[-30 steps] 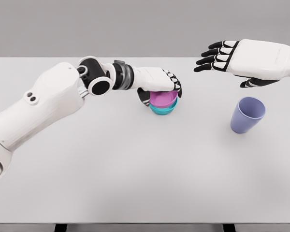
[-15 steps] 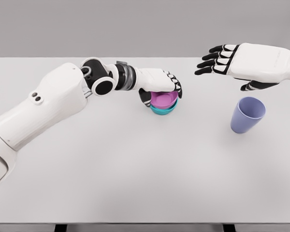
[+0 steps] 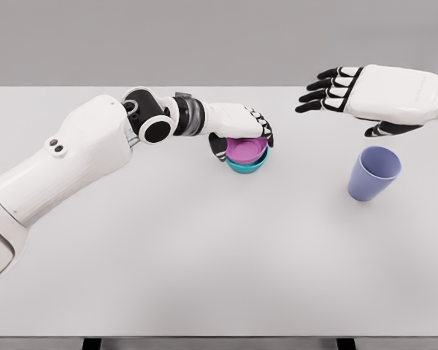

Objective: Stacking bowl and cup with both arms

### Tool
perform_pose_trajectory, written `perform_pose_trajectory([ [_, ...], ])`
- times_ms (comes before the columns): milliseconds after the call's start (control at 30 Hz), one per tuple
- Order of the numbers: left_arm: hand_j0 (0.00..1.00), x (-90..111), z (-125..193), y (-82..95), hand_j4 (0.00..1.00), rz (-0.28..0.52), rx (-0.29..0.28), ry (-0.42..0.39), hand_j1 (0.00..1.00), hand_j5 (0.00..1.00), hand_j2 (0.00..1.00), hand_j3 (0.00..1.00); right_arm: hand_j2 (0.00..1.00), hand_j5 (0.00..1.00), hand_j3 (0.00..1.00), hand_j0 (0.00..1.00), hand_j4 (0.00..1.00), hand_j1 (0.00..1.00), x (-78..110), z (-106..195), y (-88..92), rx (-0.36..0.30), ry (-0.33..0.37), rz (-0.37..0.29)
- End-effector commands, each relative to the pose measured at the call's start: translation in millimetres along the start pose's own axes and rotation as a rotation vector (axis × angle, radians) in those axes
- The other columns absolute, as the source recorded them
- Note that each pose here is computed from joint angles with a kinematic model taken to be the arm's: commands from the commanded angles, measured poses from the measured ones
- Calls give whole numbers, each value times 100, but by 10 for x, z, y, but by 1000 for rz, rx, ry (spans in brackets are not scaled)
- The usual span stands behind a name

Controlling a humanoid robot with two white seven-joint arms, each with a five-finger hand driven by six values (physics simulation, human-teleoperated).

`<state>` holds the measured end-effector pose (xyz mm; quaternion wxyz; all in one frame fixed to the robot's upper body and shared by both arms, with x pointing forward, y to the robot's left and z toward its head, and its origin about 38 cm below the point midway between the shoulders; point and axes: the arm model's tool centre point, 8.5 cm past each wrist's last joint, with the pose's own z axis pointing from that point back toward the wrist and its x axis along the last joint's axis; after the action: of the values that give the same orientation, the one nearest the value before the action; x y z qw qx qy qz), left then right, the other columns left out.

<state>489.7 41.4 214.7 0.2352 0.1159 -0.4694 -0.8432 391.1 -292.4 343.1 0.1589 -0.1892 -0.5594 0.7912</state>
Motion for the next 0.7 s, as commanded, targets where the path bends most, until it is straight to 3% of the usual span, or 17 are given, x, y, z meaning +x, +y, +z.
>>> perform_pose_trajectory([
  [0, 100, -4, 6, 6, 100, 2, 2, 1, 100, 100, 100, 100, 100, 100, 100, 100, 100, 100, -8, 12, -9, -2, 3, -4],
  [133, 100, -7, 9, 13, 100, -1, 3, 2, 100, 100, 100, 100, 100, 100, 100, 100, 100, 100, -38, 81, -25, 4, 22, 3],
  [200, 100, -2, 9, 15, 100, -2, 4, 1, 100, 100, 100, 100, 100, 100, 100, 100, 100, 100, -54, 152, 81, 38, 38, -14],
  [367, 100, 10, 61, 91, 100, -5, 25, -7, 100, 100, 100, 100, 100, 100, 100, 100, 100, 100, -40, 190, 124, 56, 42, -18],
  [500, 100, 58, 303, 352, 100, -19, 131, -25, 100, 100, 100, 100, 100, 100, 100, 100, 100, 100, -91, 366, 34, 57, 79, -4],
  [533, 100, 57, 390, 413, 100, -21, 160, -26, 100, 100, 100, 100, 100, 100, 100, 100, 100, 100, -91, 432, 93, 90, 87, -15],
  [567, 100, 63, 588, 541, 100, -20, 220, -40, 100, 100, 100, 100, 100, 100, 100, 100, 100, 100, -67, 479, 79, 58, 60, -76],
  [633, 100, -13, 905, 500, 100, 42, 247, -77, 100, 100, 100, 100, 100, 100, 100, 100, 100, 100, -51, 535, -32, -7, 29, -132],
  [667, 100, -85, 1117, 448, 100, 82, 254, -89, 100, 100, 100, 100, 100, 100, 100, 100, 100, 100, -60, 601, -2, 21, 44, -135],
])
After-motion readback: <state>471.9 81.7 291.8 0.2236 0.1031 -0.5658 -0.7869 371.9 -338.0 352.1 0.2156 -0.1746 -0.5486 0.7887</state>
